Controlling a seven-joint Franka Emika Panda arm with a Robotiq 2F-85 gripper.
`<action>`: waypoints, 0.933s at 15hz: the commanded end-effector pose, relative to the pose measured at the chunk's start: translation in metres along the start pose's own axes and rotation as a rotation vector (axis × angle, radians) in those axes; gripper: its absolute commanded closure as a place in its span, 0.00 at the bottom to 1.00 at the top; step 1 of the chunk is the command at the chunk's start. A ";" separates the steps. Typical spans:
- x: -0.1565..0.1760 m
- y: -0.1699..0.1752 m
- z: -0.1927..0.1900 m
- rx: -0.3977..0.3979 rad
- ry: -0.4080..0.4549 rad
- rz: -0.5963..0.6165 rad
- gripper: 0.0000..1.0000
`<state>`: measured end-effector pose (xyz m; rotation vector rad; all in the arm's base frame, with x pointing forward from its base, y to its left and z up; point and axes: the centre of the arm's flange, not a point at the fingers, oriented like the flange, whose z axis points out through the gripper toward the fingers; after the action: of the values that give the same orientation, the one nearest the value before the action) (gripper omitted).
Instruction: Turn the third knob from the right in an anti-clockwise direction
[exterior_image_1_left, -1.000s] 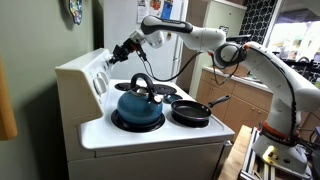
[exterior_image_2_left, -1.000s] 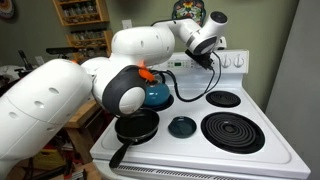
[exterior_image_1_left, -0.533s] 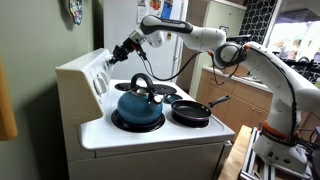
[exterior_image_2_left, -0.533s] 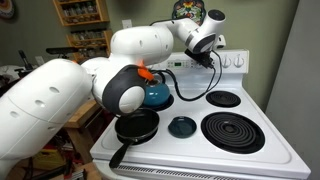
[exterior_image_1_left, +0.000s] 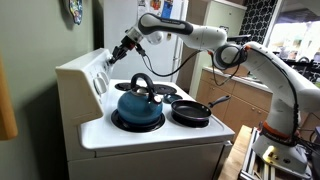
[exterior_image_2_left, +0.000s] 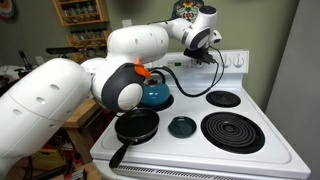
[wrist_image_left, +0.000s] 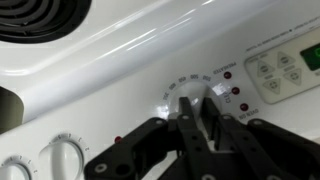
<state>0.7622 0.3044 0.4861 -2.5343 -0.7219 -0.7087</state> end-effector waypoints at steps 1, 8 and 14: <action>0.015 -0.007 0.015 -0.058 -0.107 -0.132 0.96; 0.018 -0.024 0.016 -0.165 -0.148 -0.340 0.96; 0.016 -0.029 0.019 -0.207 -0.195 -0.401 0.49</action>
<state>0.7468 0.3330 0.4908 -2.6509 -1.2288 -0.7906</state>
